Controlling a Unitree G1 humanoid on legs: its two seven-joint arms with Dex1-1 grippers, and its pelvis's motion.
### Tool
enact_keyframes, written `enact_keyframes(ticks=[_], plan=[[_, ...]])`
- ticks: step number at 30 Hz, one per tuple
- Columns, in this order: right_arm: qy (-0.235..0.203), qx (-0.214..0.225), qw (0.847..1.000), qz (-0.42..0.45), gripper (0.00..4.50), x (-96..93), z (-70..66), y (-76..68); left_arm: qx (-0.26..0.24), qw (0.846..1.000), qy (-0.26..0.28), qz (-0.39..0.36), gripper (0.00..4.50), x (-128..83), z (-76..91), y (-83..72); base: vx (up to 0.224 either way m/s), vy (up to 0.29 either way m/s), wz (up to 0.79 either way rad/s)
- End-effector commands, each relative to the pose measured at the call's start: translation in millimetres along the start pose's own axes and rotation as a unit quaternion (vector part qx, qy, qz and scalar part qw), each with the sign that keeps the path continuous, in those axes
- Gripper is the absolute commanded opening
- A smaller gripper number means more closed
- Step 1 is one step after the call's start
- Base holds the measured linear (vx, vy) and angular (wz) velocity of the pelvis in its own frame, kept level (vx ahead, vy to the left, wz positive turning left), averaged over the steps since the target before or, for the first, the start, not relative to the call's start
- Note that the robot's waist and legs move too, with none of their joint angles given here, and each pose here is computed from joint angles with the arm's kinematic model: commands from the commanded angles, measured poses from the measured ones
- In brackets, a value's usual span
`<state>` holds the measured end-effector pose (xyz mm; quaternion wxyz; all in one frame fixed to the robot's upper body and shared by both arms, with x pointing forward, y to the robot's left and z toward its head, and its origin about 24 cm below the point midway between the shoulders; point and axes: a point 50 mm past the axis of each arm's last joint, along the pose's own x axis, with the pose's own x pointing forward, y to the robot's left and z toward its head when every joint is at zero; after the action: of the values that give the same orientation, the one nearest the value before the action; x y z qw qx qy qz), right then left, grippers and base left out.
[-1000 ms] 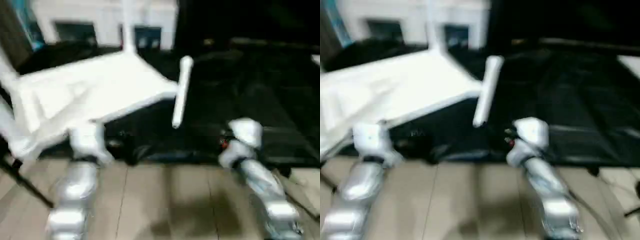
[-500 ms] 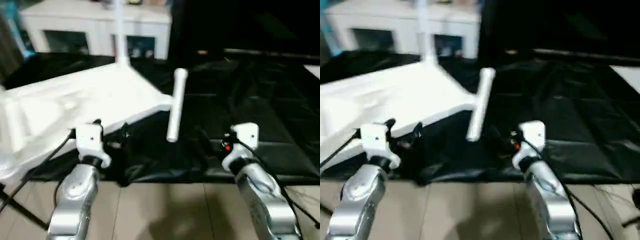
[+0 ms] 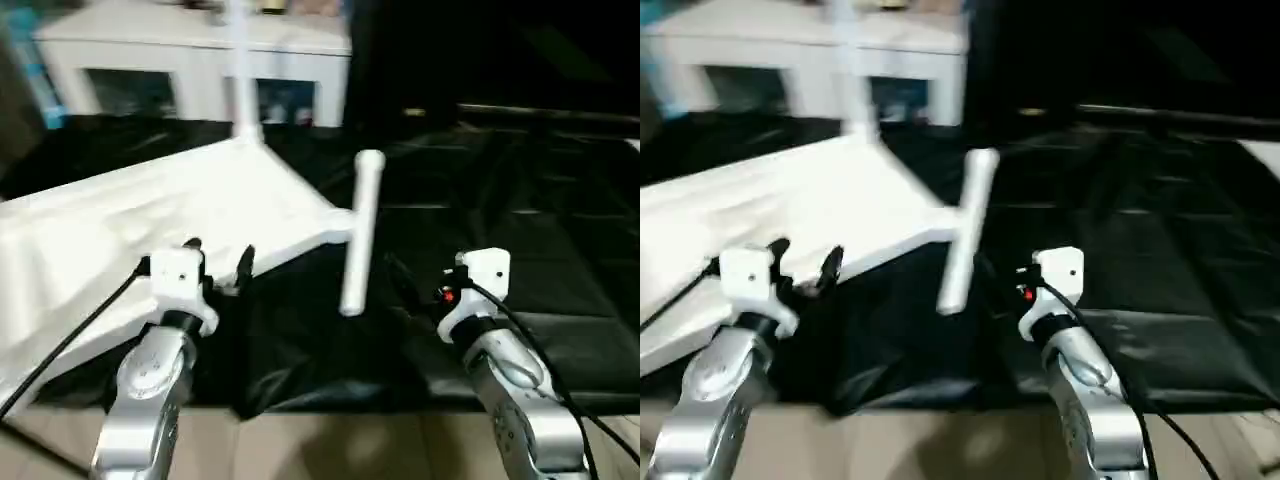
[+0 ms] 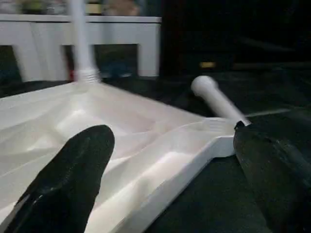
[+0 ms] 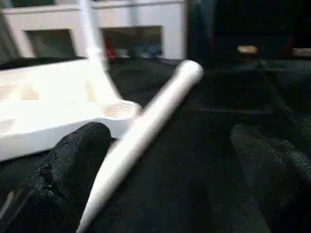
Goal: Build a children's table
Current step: Insert table leg to table base
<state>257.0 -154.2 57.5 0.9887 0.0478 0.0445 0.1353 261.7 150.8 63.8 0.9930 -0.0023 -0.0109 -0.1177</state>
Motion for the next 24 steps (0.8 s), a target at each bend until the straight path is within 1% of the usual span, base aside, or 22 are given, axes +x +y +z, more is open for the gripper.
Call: enact_keyframes(ticks=[1, 9, 14, 17, 18, 20, 22, 23, 24], plan=[[-0.008, 0.002, 1.0, 0.011, 4.5, 3.0, 2.2, 7.2, 0.009, 1.0, 0.002, 0.013, 4.47, -2, 0.4, 9.9, 0.122, -0.007, -0.04], [-0.008, 0.001, 1.0, 0.004, 4.5, 2.7, 2.8, 2.3, 0.006, 1.0, 0.001, 0.004, 4.47, 0, -0.8, 6.1, 0.157, 0.035, 0.02], [-0.006, 0.004, 1.0, 0.002, 4.5, 1.7, 1.9, 2.2, 0.004, 1.0, -0.004, -0.004, 4.47, -1, -0.3, 4.6, 0.108, -0.063, -0.03], [-0.006, 0.008, 1.0, 0.001, 4.5, 0.8, 1.5, 1.9, 0.0, 0.999, -0.001, -0.032, 4.47, -1, -1.6, -0.8, 0.109, -0.015, -0.08], [-0.004, 0.008, 1.0, -0.001, 4.5, 0.8, 1.3, -1.2, 0.002, 0.997, -0.004, -0.072, 4.47, -1, -1.4, -9.2, 0.105, 0.028, -0.04], [-0.003, 0.007, 1.0, -0.003, 4.5, 1.1, 1.3, -2.2, -0.005, 0.996, -0.003, -0.091, 4.47, -1, -1.8, -12.2, 0.103, 0.046, 0.06], [0.001, -0.006, 1.0, -0.008, 4.5, 1.8, 2.5, -7.6, -0.012, 0.991, 0.017, -0.13, 4.47, 3, -5.2, -18.8, 0.042, 0.02, 0.03], [0.001, -0.007, 1.0, -0.008, 4.5, 1.8, 2.6, -8.2, -0.014, 0.991, 0.018, -0.134, 4.47, 4, -5.4, -19.6, 0.0, 0.0, 0.0], [0.005, -0.015, 1.0, -0.007, 4.5, 2.1, 3.1, -11.3, -0.027, 0.986, 0.035, -0.16, 4.47, 7, -7.5, -24.4, 0.0, 0.0, 0.0]])
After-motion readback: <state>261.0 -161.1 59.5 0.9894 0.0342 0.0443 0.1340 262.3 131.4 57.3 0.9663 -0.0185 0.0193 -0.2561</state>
